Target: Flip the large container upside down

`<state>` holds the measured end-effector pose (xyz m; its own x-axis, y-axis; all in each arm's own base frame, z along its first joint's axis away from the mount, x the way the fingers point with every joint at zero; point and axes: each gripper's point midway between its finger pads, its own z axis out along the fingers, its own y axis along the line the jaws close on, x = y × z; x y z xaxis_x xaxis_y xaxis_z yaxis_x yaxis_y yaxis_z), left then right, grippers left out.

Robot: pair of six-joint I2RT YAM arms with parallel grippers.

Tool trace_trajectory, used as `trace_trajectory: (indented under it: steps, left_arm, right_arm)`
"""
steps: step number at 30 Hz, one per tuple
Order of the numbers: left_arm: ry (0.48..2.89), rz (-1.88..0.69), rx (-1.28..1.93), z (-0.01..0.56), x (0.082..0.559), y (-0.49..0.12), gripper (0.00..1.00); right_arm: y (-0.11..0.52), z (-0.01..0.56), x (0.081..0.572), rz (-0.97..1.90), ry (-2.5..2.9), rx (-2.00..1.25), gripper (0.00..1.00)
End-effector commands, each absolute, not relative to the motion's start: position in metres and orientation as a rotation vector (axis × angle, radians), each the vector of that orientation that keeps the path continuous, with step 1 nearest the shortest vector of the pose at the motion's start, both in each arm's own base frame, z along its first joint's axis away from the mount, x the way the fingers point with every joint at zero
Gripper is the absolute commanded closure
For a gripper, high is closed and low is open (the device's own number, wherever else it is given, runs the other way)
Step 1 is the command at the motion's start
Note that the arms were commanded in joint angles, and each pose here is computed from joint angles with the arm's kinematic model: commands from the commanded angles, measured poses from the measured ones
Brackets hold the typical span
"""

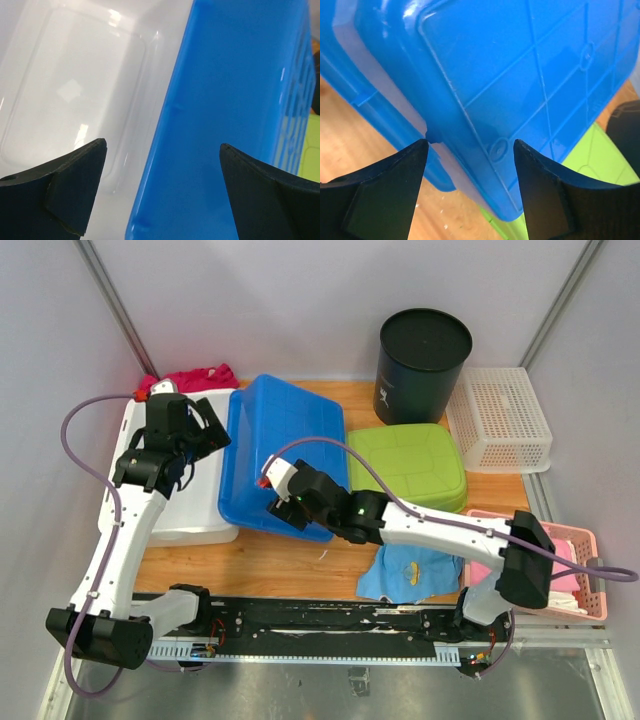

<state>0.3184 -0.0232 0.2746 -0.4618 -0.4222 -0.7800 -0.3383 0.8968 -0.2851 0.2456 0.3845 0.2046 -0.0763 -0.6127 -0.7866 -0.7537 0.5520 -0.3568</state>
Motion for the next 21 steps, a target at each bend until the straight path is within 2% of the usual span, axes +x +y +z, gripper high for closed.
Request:
trace_trajectory:
  steps: [1, 11, 21]
  left_arm:
    - [2.112, -0.075, -0.587, 0.267, 0.313, -0.015, 0.01]
    - [2.176, -0.055, -0.544, 0.244, 0.310, -0.016, 0.04]
    - [2.297, -0.084, -0.298, 0.208, 0.282, -0.051, 0.17]
  right_arm:
    - [0.373, 0.229, 0.307, 0.042, 1.772, -0.944, 0.29]
    - [0.389, 0.232, 0.348, 0.112, 1.828, -0.867, 0.29]
    - [0.375, 0.265, 0.313, 0.476, 1.921, -0.817, 0.25]
